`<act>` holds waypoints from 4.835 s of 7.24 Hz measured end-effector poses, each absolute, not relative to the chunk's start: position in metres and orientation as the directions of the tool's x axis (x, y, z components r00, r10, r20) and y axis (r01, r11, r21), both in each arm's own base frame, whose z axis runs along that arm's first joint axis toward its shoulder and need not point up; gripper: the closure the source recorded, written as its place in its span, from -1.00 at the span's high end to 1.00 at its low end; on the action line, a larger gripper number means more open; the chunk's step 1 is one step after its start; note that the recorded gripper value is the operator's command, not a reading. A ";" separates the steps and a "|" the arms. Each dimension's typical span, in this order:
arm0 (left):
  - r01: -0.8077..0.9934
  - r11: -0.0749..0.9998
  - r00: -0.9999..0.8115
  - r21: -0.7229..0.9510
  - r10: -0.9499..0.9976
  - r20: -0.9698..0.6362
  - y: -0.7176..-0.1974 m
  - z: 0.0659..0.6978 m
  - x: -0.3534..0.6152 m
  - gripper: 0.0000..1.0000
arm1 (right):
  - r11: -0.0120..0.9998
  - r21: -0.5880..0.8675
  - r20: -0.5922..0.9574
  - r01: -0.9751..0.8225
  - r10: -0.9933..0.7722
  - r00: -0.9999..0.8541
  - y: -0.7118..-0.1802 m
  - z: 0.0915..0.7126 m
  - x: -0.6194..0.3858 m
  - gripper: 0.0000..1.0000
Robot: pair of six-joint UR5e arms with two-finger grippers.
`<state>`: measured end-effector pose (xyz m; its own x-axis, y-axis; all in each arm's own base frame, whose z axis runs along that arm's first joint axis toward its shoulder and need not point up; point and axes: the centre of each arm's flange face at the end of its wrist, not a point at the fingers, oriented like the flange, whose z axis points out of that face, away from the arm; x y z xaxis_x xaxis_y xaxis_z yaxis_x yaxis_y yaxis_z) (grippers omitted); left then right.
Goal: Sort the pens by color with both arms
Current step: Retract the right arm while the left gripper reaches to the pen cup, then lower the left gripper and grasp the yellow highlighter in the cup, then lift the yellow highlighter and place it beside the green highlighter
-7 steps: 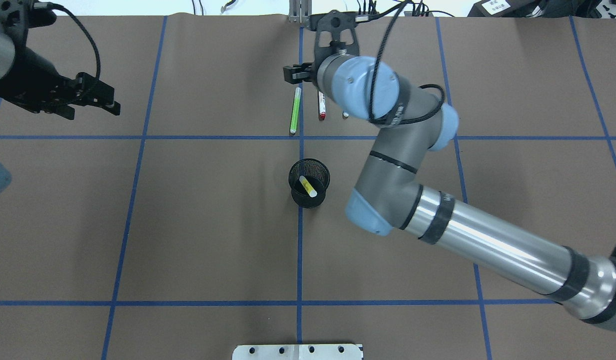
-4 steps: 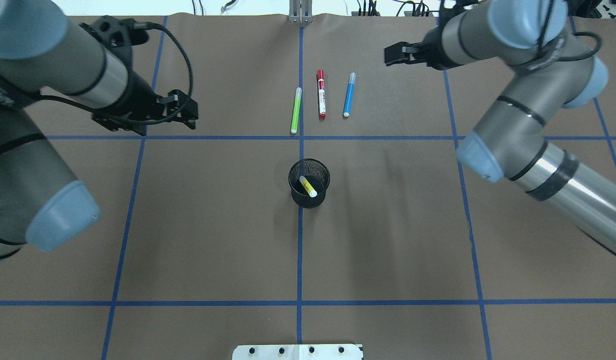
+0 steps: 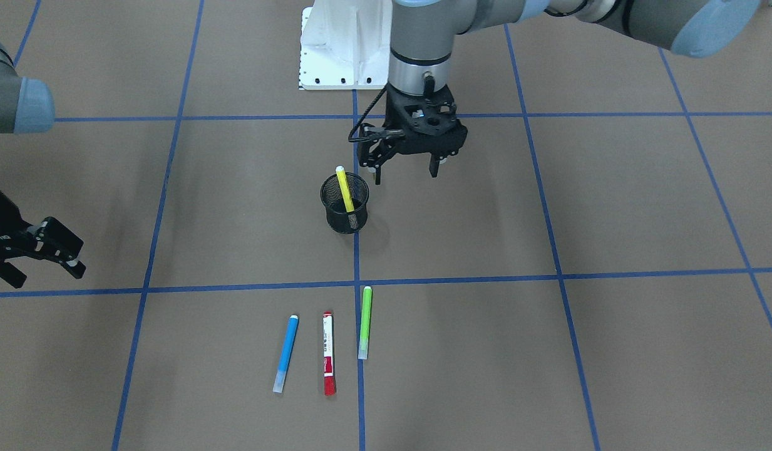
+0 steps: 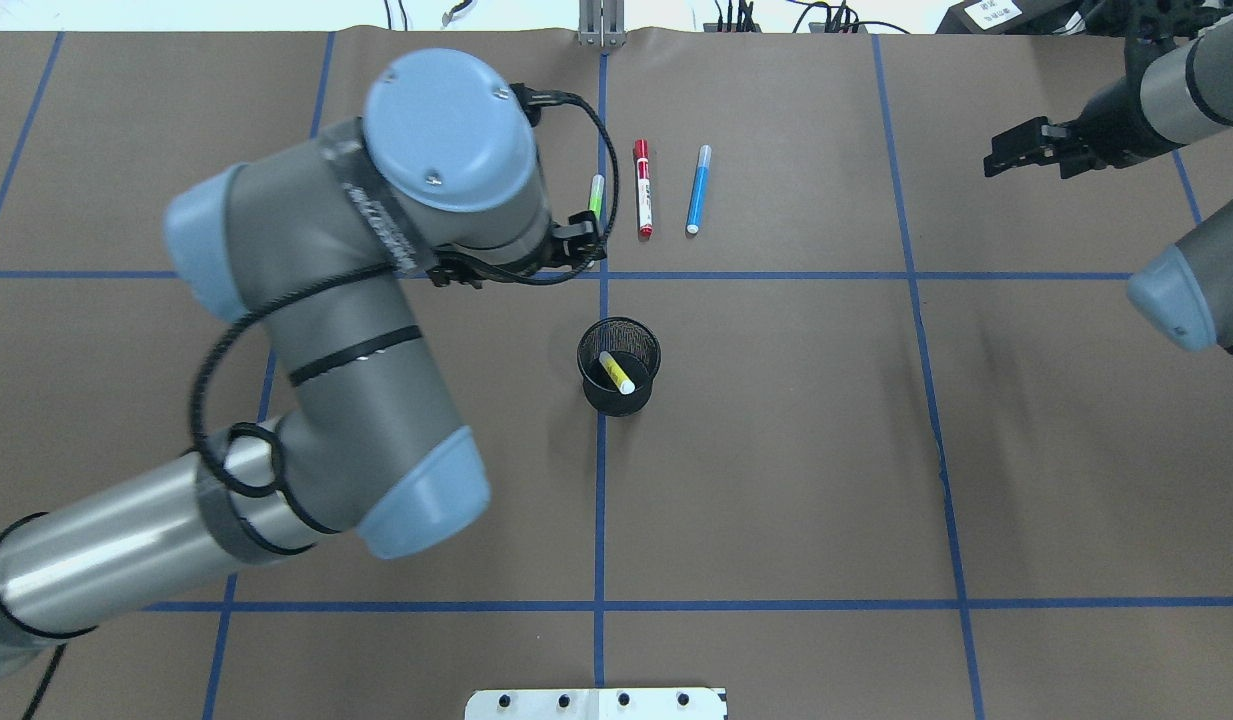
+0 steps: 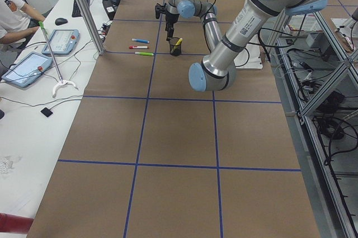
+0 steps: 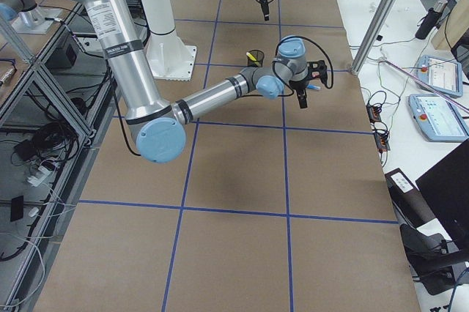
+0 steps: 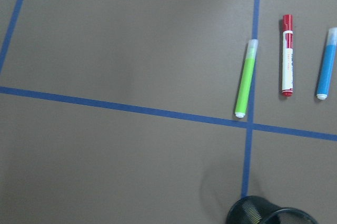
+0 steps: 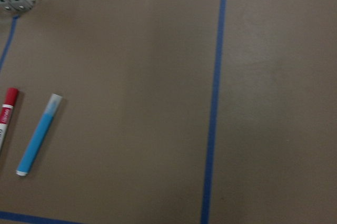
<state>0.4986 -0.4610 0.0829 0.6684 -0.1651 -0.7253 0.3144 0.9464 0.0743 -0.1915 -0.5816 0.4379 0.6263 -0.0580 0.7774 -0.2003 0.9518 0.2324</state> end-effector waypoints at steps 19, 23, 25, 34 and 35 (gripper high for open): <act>0.369 0.920 0.740 0.131 -0.205 -0.641 -0.386 0.078 0.634 0.05 | 0.958 0.203 0.768 -0.204 -0.027 0.639 -0.581 0.461 -0.184 0.97; 0.369 0.921 0.742 0.130 -0.207 -0.638 -0.386 0.083 0.633 -0.77 | 0.958 0.203 0.770 -0.205 -0.027 0.638 -0.581 0.459 -0.184 0.97; 0.367 0.921 0.742 0.128 -0.207 -0.638 -0.385 0.083 0.633 -1.00 | 0.957 0.203 0.771 -0.205 -0.027 0.637 -0.581 0.458 -0.184 0.97; 0.476 0.871 0.603 0.119 -0.225 -0.765 -0.421 0.024 0.524 -1.00 | 0.954 0.195 0.784 -0.228 -0.012 0.621 -0.592 0.442 -0.190 0.97; 0.501 0.857 0.597 0.124 -0.238 -0.766 -0.435 0.033 0.509 -1.00 | 0.954 0.190 0.786 -0.234 -0.005 0.618 -0.593 0.440 -0.190 0.97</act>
